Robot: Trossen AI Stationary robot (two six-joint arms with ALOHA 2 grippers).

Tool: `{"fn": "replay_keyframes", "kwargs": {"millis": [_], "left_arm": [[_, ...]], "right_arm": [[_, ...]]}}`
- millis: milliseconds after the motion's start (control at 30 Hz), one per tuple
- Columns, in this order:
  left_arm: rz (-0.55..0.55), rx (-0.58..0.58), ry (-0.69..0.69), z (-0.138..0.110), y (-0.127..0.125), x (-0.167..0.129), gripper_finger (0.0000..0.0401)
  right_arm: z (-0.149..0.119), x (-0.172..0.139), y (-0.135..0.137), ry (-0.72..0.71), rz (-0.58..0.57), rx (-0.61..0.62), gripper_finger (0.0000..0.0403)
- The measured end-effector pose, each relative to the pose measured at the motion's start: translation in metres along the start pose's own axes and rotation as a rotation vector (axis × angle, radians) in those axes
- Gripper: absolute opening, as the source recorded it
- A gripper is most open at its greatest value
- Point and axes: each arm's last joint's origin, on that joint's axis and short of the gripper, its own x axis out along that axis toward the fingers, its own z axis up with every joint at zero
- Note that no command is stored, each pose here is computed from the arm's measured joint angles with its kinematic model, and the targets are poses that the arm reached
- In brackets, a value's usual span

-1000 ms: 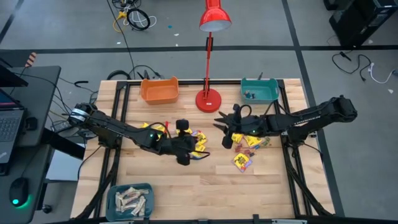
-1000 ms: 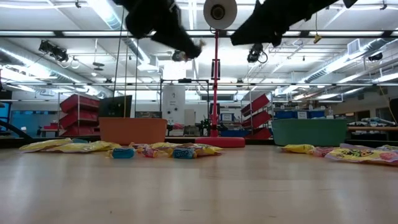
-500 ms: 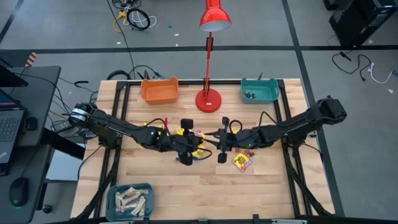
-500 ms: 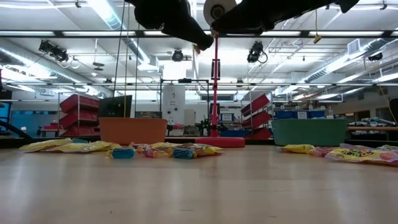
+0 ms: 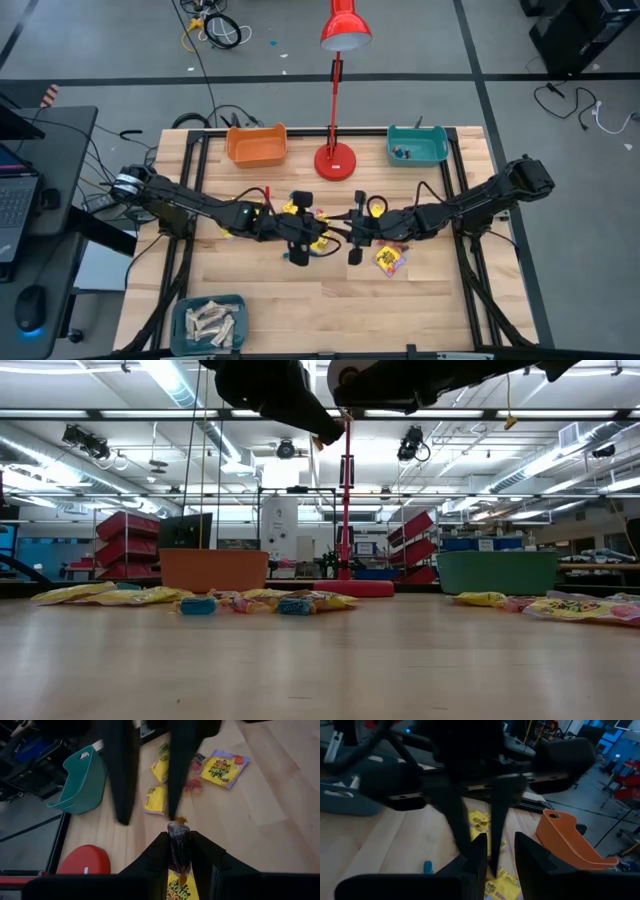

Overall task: Sort candy
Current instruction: Put the small brown candy into the green bin

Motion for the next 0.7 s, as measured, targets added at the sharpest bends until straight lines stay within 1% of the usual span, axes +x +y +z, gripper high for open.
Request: {"fn": "replay_keyframes", "kwargs": {"millis": [200,400,600,700], "left_arm": [[-0.044,0.0,0.011,-0.003,0.004,0.002,0.0064],[-0.133,0.023,-0.021,-0.003,0.008,0.005,0.0064],[-0.123,0.02,-0.036,-0.003,0.013,0.007,0.0064],[-0.15,0.016,-0.055,-0.002,0.013,0.007,0.0064]], "right_arm": [[0.004,-0.006,0.007,-0.018,0.027,-0.002,0.0084],[0.005,-0.013,0.013,0.006,0.059,-0.008,0.0096],[0.003,-0.014,0.017,0.025,0.073,0.009,0.0113],[0.001,-0.014,0.017,0.044,0.075,0.017,0.0119]]}}
